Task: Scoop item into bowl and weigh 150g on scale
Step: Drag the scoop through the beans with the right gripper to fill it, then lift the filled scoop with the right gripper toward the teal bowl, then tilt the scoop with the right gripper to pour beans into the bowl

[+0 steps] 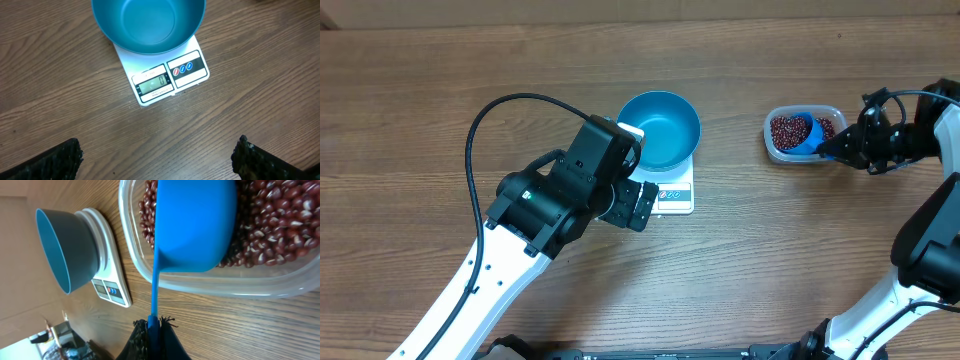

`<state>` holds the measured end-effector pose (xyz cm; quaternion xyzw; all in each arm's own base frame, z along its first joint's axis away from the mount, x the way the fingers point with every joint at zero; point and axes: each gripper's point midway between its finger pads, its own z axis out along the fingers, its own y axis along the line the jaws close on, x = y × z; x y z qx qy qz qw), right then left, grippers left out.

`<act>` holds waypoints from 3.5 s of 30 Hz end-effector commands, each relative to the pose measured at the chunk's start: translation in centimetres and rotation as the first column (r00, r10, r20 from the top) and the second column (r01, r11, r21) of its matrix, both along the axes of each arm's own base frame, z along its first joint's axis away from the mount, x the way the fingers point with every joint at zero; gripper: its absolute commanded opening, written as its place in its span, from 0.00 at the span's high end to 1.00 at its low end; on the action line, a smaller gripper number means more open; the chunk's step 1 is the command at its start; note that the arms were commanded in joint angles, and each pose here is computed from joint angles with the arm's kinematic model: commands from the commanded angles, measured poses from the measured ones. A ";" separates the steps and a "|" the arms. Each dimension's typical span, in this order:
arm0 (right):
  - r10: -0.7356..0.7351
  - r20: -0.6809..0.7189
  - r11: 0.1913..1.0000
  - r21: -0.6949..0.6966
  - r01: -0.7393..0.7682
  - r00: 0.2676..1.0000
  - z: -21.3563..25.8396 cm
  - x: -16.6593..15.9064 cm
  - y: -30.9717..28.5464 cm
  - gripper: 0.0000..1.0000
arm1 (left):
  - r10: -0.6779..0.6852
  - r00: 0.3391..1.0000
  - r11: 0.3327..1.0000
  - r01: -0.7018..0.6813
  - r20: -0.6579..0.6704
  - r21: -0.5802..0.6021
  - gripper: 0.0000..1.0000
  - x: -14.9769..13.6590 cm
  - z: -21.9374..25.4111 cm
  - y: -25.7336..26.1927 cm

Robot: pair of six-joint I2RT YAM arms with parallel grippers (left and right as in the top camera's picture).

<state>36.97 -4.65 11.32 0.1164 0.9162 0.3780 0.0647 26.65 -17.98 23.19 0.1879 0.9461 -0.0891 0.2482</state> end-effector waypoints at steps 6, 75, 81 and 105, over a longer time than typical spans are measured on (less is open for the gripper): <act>-0.011 0.081 0.993 0.121 0.001 0.997 1.4 0.7 1.1 0.96 | 0.013 1.000 1.000 -0.013 0.001 -0.011 0.00 0.1 0.2 0.1; 0.077 0.538 0.833 0.428 -0.350 0.840 11.3 1.4 11.6 0.96 | 0.013 1.000 1.000 -0.013 0.001 -0.011 0.00 0.1 0.2 0.1; 0.162 0.645 0.792 0.367 -0.488 0.747 13.2 1.9 15.6 0.96 | 0.013 1.000 1.000 -0.013 0.001 -0.011 0.00 0.1 0.2 0.1; 0.419 0.608 0.818 0.069 -0.571 0.674 9.6 4.6 22.5 0.96 | 0.013 1.000 1.000 -0.013 0.001 -0.011 0.00 0.1 0.2 0.1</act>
